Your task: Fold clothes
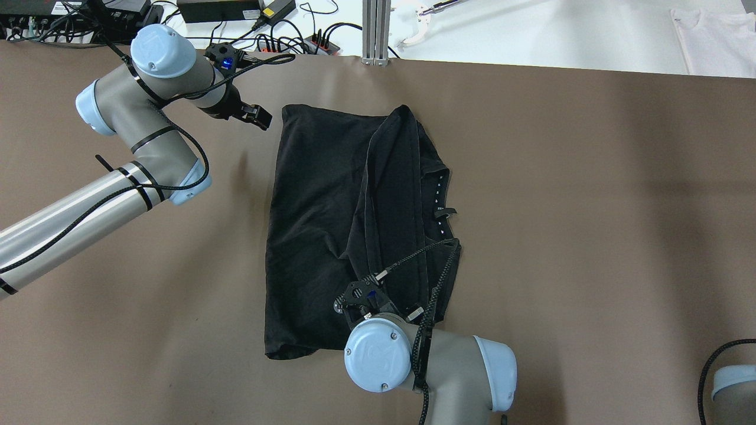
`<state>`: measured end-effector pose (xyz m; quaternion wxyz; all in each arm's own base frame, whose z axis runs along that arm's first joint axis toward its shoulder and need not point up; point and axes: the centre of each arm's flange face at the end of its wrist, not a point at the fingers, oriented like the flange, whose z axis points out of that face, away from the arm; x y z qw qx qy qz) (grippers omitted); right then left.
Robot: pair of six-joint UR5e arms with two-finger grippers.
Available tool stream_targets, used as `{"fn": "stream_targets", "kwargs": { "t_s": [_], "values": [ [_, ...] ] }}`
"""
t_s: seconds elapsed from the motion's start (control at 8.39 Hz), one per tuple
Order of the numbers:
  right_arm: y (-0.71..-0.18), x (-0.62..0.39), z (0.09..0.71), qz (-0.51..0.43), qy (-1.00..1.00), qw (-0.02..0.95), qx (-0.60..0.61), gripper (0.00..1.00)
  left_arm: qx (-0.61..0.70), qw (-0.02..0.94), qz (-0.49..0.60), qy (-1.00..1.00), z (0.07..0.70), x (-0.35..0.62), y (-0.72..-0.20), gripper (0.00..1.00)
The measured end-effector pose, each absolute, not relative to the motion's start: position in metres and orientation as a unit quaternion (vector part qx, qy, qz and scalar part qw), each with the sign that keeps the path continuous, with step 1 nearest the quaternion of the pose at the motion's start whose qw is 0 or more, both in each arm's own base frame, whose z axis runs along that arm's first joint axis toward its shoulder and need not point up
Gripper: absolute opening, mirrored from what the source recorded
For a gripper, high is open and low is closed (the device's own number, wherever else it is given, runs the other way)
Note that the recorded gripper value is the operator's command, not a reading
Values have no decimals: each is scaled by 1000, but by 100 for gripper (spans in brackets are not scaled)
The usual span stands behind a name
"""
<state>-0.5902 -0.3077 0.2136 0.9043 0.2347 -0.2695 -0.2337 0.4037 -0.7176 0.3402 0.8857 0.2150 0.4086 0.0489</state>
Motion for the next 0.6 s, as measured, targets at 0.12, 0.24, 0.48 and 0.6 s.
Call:
{"fn": "stream_targets", "kwargs": {
  "t_s": [0.12,0.24,0.48,0.6],
  "values": [
    [-308,-590,212,-233,-271,904,236,42,215,886,49,409,340,404,-718,100],
    [-307,-589,210,-233,-274,903,237,40,215,886,49,408,340,404,-718,100],
    [-307,-587,206,-232,-277,901,239,18,215,886,50,408,341,405,-717,100],
    [-307,-586,206,-232,-278,901,239,8,214,886,49,408,341,405,-718,100]
  ]
}}
